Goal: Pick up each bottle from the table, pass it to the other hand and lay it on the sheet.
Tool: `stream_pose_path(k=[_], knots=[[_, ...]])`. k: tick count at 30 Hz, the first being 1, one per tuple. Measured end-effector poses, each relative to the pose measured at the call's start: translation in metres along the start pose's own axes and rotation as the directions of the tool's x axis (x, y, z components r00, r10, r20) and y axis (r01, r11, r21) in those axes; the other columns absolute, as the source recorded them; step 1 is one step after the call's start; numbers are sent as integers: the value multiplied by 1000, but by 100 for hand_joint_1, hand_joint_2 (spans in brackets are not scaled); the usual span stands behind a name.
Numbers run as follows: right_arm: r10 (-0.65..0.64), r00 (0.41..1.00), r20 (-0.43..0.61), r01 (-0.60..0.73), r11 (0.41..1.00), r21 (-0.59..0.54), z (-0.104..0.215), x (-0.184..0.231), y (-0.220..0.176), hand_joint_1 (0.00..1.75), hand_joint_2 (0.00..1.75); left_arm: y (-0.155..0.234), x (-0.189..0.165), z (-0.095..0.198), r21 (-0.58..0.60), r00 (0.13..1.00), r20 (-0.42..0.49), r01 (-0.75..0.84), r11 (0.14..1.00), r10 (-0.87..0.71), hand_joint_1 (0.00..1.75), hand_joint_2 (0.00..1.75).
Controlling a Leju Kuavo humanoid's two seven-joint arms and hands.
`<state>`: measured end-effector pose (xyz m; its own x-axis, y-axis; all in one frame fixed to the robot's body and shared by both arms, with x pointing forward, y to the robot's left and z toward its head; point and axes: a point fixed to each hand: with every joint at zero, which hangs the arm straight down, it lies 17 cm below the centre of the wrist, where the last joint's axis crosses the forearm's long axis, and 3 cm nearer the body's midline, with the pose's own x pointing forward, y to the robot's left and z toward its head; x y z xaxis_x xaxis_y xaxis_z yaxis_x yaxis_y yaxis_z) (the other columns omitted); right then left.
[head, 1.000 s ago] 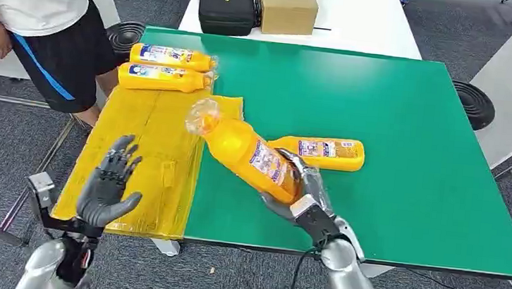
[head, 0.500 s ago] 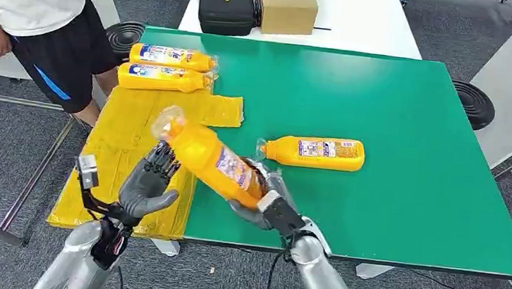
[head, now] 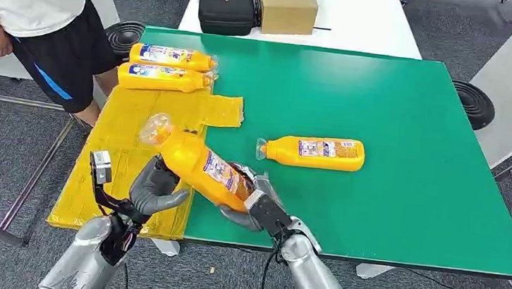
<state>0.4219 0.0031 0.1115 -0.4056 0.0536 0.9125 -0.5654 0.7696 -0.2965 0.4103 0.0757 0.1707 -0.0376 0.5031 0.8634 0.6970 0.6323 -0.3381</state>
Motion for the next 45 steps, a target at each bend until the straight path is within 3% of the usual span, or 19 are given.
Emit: stream_pose_path(k=[6, 30, 31, 32, 33, 34, 35, 41, 42, 45], knots=[[2, 1000, -27, 0, 998, 69, 1, -8, 27, 175, 175, -2, -2, -4, -11, 1000, -5, 0, 1000, 0, 0, 175], [33, 996, -79, -17, 981, 193, 11, -25, 66, 175, 175, 2, -13, -11, -4, 999, -36, -14, 1000, 14, 2, 175], [35, 996, -81, -18, 981, 195, 11, -26, 67, 175, 175, 3, -14, -11, -2, 999, -38, -16, 1000, 15, 152, 175], [36, 996, -82, -19, 980, 197, 11, -26, 67, 175, 175, 3, -14, -10, -1, 999, -37, -16, 1000, 16, 171, 175], [36, 996, -84, -19, 980, 198, 11, -27, 67, 164, 175, 3, -14, -10, -1, 999, -34, -15, 1000, 15, 175, 175], [38, 996, -85, -21, 980, 199, 11, -27, 67, 54, 175, 3, -14, -10, -1, 999, -32, -13, 1000, 13, 175, 175], [40, 995, -86, -22, 980, 200, 11, -28, 67, 0, 175, 4, -14, -9, -2, 1000, -28, -9, 1000, 9, 175, 175], [27, 996, -88, -13, 988, 155, 9, -28, 62, 0, 175, 5, -13, -10, 1, 999, -17, 27, 1000, -27, 175, 175], [24, 996, -88, -12, 991, 134, 8, -27, 58, 0, 0, 5, -13, -10, 0, 999, -17, 30, 1000, -30, 175, 175], [9, 996, -87, -2, 997, 74, 5, -27, 45, 0, 0, 5, -13, -11, 1, 999, -19, 43, 999, -43, 175, 175]])
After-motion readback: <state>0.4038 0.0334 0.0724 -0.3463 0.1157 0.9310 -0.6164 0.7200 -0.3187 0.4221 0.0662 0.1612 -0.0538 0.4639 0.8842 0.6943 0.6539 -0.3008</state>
